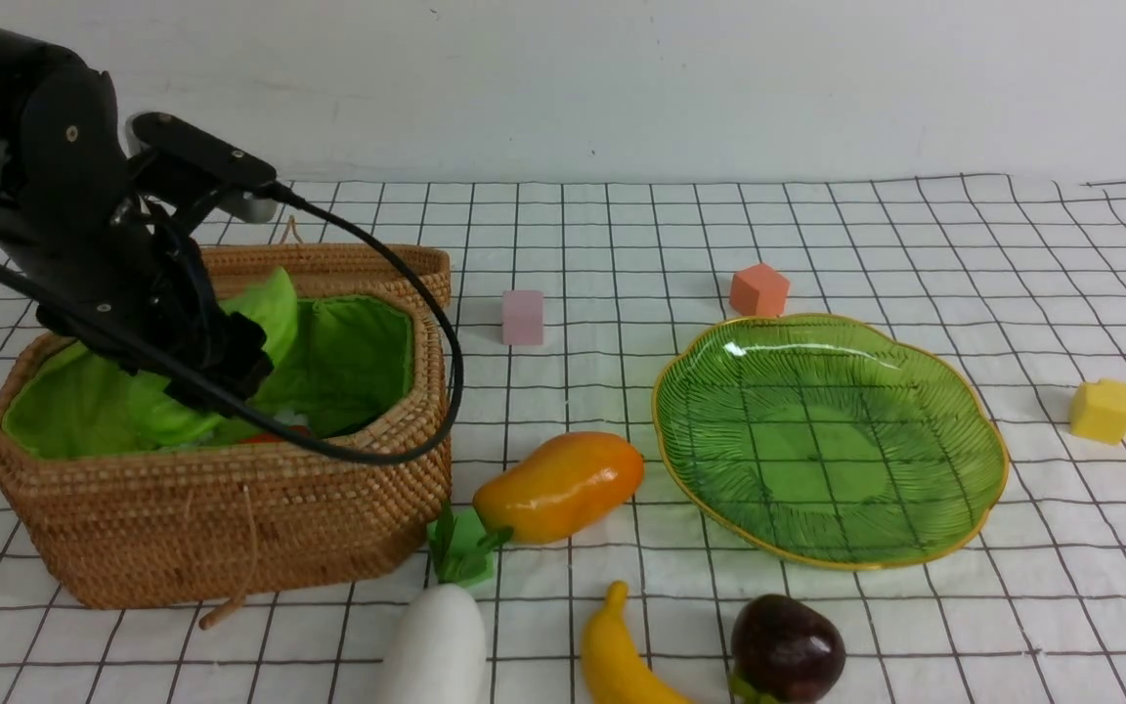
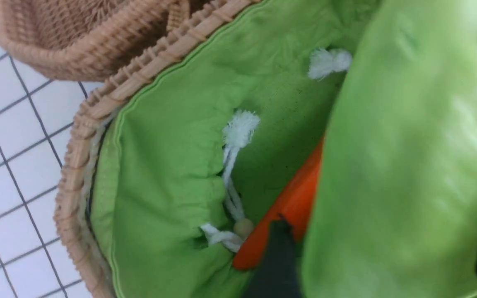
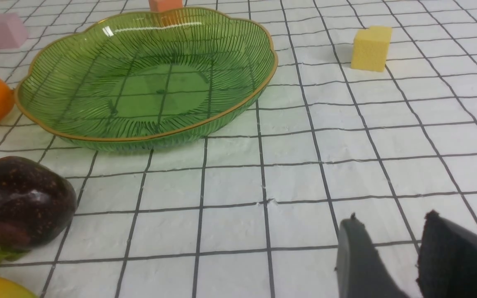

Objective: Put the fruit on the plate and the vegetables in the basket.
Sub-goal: Take a chayote with your left arm and place it on the basket on the left, then take a daikon with your left arm and place it on the basket on the left.

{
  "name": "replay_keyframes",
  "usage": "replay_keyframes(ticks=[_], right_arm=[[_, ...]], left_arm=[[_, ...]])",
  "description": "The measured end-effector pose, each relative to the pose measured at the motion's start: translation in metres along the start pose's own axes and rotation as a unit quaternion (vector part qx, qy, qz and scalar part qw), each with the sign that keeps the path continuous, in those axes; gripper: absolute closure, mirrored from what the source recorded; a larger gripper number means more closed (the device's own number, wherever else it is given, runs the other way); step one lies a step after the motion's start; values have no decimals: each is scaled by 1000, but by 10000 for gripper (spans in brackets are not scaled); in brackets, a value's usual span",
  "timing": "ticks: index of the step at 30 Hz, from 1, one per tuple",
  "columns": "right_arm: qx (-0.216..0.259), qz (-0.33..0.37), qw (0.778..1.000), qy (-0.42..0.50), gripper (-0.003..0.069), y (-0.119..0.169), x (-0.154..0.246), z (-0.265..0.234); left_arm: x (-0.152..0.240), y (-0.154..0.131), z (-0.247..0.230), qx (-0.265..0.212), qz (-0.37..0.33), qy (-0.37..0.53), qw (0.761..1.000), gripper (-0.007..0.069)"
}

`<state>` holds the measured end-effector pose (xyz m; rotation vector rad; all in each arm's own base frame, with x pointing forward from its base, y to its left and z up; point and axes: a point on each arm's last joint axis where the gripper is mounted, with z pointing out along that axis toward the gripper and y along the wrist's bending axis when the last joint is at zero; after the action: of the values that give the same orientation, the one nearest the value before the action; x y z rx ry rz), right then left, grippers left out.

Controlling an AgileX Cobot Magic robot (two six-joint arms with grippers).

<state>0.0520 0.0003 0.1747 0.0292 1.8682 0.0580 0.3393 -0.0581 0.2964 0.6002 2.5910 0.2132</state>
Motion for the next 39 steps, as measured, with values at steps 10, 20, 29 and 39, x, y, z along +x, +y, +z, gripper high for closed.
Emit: replay_keyframes(ticks=[10, 20, 29, 39], right_arm=[[0, 0, 1000, 0, 414, 0, 0, 0], [0, 0, 1000, 0, 414, 0, 0, 0], [0, 0, 1000, 0, 414, 0, 0, 0], [0, 0, 1000, -1, 414, 0, 0, 0]], left_arm=[[32, -22, -76, 125, -92, -14, 988, -37], [70, -117, -22, 229, -94, 58, 967, -23], [69, -173, 82, 145, -154, 131, 969, 43], [74, -168, 68, 144, -113, 153, 971, 103]])
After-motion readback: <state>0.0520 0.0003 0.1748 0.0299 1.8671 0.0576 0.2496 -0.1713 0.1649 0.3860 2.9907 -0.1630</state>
